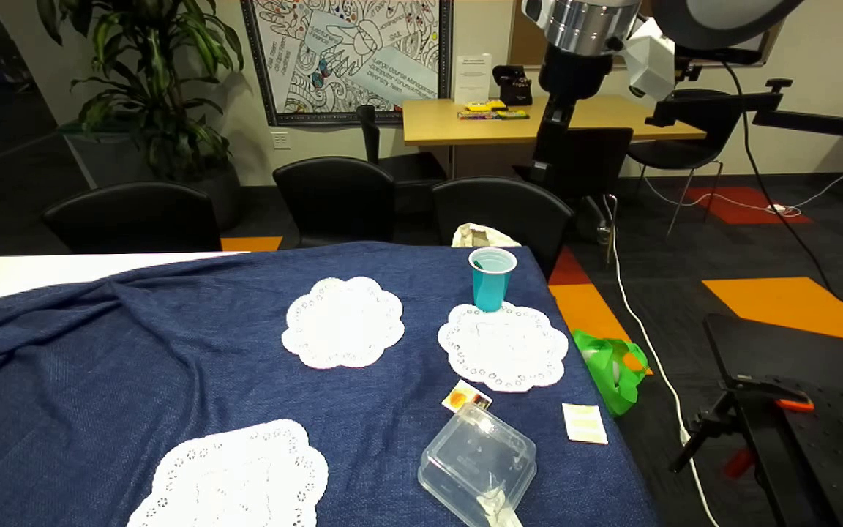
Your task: Remove the green marker from the light blue cup
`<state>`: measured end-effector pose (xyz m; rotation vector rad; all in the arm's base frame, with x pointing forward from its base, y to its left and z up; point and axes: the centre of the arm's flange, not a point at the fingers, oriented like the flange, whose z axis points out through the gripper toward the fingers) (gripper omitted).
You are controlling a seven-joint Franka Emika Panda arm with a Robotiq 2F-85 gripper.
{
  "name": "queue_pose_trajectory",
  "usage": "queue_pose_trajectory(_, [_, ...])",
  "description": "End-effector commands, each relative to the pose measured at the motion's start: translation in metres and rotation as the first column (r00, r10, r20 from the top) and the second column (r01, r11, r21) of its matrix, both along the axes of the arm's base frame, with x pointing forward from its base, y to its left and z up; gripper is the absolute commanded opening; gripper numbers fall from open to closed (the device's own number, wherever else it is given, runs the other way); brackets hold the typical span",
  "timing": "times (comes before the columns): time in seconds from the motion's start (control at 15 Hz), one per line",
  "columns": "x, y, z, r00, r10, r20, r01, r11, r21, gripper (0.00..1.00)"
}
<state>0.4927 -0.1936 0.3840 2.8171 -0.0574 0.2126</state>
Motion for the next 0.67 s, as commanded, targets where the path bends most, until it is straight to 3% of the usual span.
queue_pose_trajectory(0.0, [0.012,-0.017,-0.014,0.999,-0.002,0.039,0.004,0.999,-0.042,1.0])
queue_pose_trajectory(0.33, [0.027,-0.039,-0.046,0.988,0.08,0.131,-0.075,0.996,-0.046,1.0])
queue_pose_trajectory(0.6, [0.042,-0.051,-0.073,0.976,0.162,0.147,-0.156,0.986,-0.049,1.0])
